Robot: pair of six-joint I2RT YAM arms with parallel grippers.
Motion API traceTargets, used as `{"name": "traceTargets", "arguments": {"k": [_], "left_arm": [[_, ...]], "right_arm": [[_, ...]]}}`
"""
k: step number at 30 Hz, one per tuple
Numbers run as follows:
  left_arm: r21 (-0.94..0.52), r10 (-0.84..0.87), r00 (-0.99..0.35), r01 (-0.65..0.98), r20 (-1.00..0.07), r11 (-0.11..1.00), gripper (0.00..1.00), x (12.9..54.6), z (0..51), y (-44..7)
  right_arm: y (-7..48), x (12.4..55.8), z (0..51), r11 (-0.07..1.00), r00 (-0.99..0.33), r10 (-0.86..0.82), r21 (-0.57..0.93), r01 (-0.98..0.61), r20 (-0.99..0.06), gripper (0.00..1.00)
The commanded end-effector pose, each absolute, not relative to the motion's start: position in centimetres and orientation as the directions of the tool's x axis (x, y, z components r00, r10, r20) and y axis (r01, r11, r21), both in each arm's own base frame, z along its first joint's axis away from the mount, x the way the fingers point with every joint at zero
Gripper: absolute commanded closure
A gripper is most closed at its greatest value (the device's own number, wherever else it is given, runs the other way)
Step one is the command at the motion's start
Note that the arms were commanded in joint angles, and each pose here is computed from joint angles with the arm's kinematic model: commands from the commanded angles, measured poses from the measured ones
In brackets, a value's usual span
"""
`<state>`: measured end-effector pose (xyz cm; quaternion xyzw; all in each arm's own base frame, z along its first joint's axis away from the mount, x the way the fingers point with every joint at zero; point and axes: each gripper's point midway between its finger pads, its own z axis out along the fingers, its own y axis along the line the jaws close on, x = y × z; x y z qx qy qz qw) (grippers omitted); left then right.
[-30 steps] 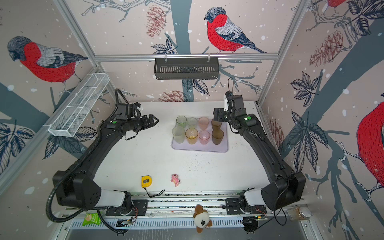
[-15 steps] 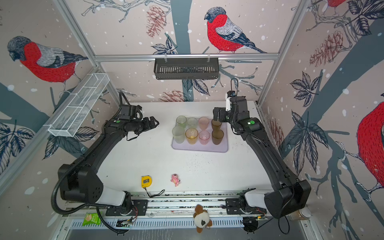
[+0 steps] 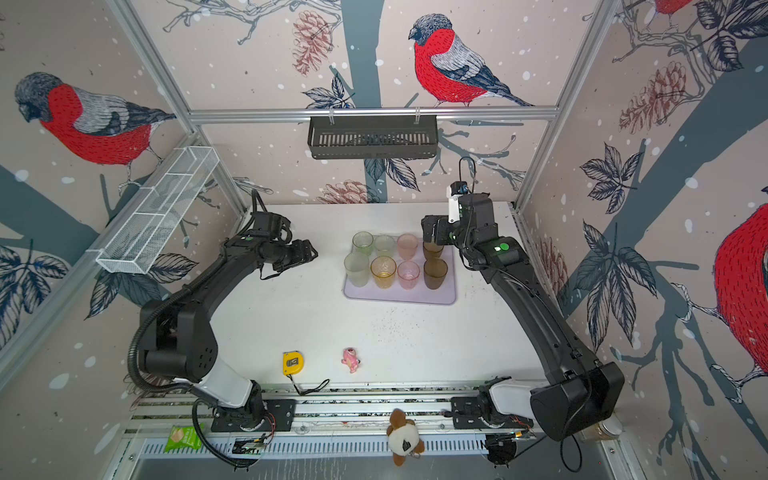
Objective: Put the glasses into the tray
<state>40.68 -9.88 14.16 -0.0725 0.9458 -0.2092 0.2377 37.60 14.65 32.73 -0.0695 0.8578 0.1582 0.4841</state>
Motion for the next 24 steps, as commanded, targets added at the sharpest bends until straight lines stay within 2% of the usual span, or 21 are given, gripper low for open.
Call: {"name": "traceTargets", "arguments": {"k": [1, 9, 24], "left_arm": [[-0.489, -0.193, -0.867, 0.066, -0.460, 0.870, 0.28, 42.2, 14.3, -11.5], [-0.595, -0.174, -0.883, 0.138, -0.436, 0.791, 0.39, 44.5, 11.5, -14.3], [-0.614, -0.109, -0.903, 0.190, -0.416, 0.766, 0.44, 46.3, 7.8, -18.0]], "right_arm": [[15.2, 37.5, 33.5, 0.932, -0.512, 0.048, 0.223, -0.287, -0.858, 0.00], [15.6, 37.1, 34.0, 0.935, -0.531, 0.034, 0.214, -0.281, -0.847, 0.00], [15.3, 36.8, 34.5, 0.945, -0.533, 0.066, 0.225, -0.239, -0.843, 0.00]]}}
